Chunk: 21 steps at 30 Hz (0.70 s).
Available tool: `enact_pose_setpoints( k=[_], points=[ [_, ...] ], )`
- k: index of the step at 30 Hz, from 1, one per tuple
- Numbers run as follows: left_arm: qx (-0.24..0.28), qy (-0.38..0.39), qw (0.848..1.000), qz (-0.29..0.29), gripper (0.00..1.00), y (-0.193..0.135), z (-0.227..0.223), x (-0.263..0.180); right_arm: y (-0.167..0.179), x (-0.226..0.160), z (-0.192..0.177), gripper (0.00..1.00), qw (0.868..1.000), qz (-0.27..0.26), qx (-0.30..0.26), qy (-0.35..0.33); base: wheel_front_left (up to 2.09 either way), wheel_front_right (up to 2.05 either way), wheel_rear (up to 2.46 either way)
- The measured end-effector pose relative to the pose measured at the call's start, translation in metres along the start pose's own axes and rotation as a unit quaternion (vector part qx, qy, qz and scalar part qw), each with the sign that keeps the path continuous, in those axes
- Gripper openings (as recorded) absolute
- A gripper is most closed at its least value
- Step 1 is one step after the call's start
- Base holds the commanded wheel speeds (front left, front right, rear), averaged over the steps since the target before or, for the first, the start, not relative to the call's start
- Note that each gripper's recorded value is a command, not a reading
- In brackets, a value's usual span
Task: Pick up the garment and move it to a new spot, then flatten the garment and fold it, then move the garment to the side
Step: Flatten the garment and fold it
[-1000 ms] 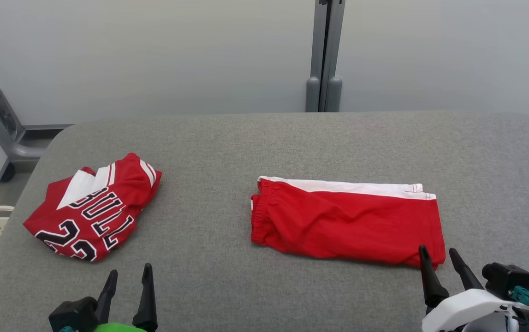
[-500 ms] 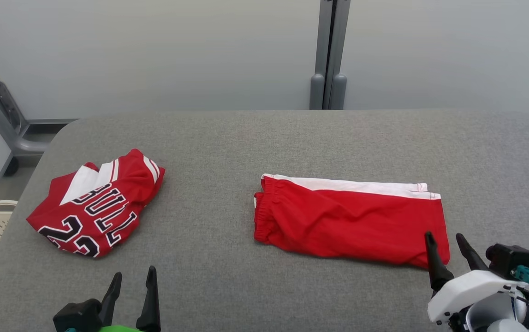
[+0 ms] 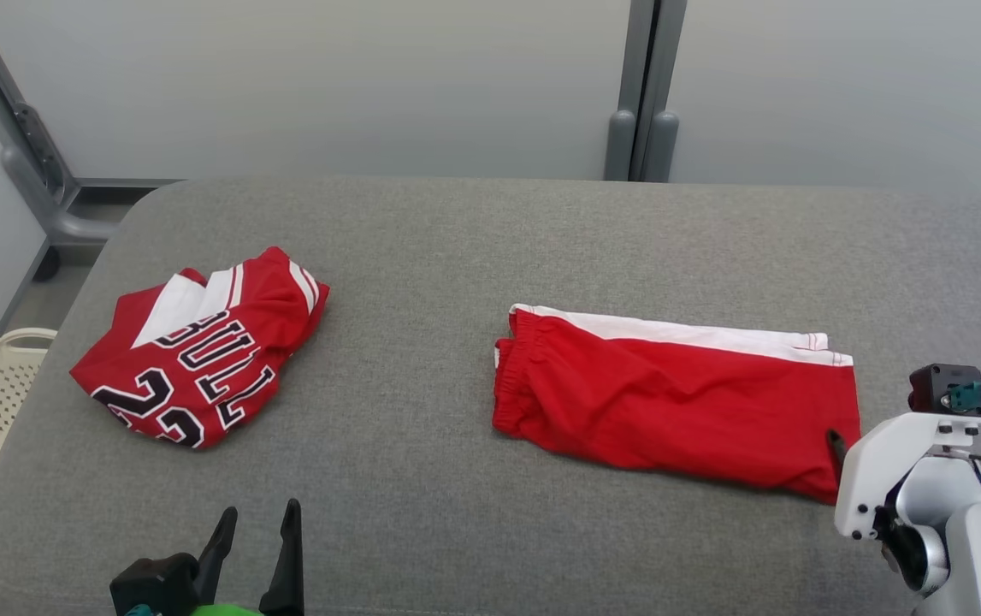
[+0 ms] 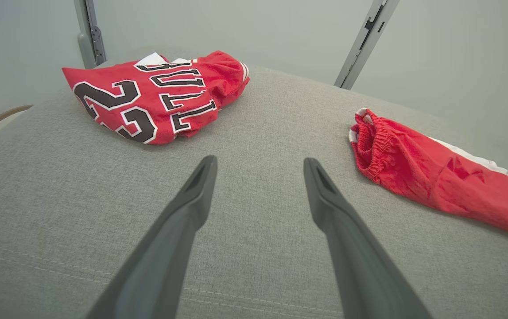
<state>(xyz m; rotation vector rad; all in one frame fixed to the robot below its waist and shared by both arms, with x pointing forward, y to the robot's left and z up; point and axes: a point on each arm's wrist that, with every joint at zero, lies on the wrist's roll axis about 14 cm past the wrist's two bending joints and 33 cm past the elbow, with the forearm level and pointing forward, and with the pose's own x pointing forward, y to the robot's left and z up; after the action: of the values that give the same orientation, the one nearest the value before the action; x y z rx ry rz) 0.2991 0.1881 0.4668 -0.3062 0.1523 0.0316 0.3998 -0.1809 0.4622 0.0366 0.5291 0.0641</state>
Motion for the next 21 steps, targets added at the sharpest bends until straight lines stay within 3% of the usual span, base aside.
enact_pose_setpoints(
  k=[5,13,21],
  points=[
    [0.003,0.01,1.0,0.004,1.0,0.004,-0.002,0.001,-0.016,0.012,0.007,1.0,0.999,-0.015,-0.009,0.048,0.0,0.0,0.0],
    [0.006,0.02,1.0,0.014,1.0,0.011,-0.004,0.006,-0.031,0.032,0.017,1.0,0.997,-0.027,-0.004,0.068,0.0,0.0,0.0],
    [0.01,0.041,0.999,0.023,1.0,0.018,-0.012,0.016,-0.044,0.06,-0.001,1.0,0.992,-0.038,0.02,0.117,0.0,0.0,0.0]
  ],
)
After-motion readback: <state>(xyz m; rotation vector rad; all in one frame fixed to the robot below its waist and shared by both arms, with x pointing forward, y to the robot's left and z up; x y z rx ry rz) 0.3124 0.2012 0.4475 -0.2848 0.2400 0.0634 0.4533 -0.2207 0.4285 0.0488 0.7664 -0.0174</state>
